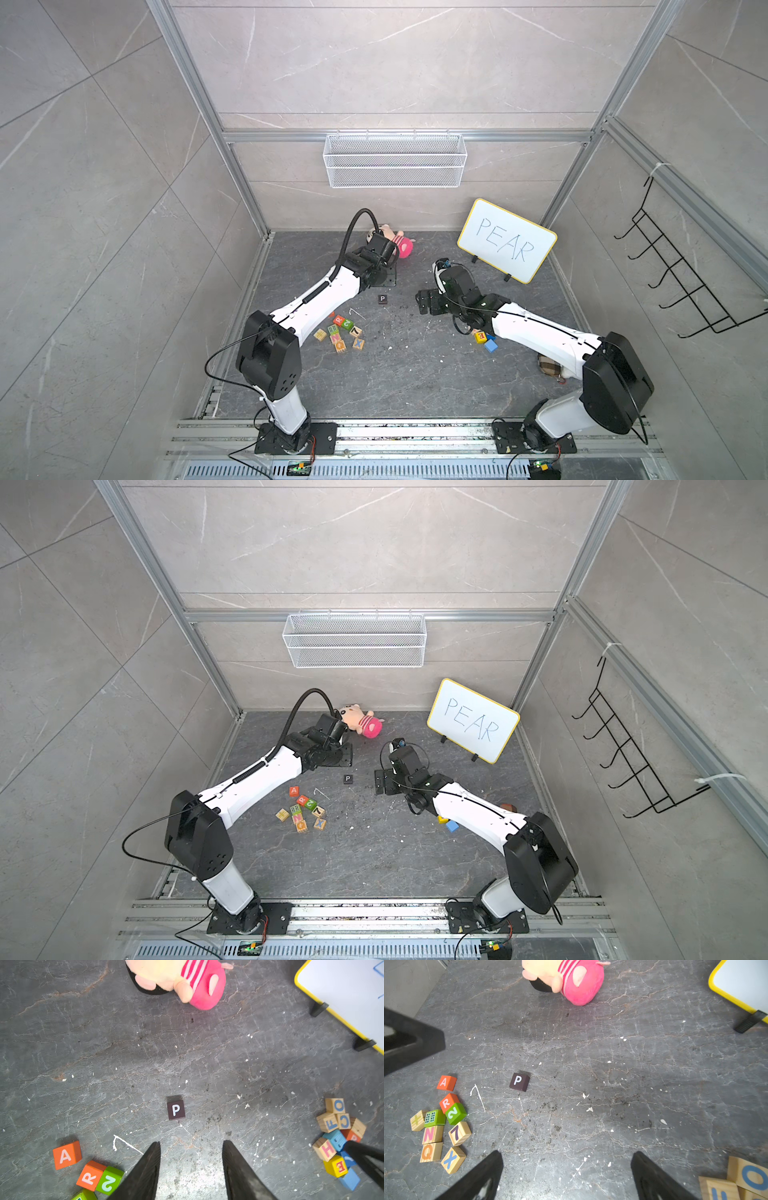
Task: Spell the uppercase word “pear” with letter blocks
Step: Place the letter block at the center of the board, then pick up the letter block from the center of the board.
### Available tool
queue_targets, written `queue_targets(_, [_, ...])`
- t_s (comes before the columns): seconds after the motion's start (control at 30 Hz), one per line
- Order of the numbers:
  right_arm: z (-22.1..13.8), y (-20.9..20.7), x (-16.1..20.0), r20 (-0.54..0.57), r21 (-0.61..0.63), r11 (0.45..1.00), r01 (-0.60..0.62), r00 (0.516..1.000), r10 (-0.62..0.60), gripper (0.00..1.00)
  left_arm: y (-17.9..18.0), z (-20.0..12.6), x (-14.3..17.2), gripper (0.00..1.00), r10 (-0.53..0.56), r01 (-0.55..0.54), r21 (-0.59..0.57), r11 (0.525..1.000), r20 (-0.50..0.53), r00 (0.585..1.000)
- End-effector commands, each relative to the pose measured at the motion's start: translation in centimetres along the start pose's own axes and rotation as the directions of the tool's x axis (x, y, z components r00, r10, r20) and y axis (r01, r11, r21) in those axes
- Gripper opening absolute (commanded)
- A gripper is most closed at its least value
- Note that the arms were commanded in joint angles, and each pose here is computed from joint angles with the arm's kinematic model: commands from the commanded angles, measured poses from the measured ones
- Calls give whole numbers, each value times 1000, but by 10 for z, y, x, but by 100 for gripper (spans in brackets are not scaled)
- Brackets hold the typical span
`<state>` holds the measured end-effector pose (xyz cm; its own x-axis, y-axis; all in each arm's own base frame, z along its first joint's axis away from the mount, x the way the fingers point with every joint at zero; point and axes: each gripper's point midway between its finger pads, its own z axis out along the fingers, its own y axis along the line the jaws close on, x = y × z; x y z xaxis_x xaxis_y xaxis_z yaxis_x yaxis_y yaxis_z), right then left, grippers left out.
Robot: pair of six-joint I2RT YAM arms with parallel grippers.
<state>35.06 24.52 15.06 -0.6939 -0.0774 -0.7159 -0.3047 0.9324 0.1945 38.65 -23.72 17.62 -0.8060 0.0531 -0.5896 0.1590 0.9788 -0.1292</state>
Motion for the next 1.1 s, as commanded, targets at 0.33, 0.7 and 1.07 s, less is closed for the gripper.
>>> queue_targets(0.33, [-20,11,-17,20,-48,998,38,999,-37,95,11,-27,10,56,80,-82,7,997,172,982])
queue_targets(0.7, [-45,-4,-23,69,15,1000,17,997,-18,94,-35,-55,16,64,253,-316,156,936,325,911])
queue_targets(1.07, [-64,-38,-13,24,75,991,-110,994,108,93,-113,-63,40,76,510,-612,223,759,381,771])
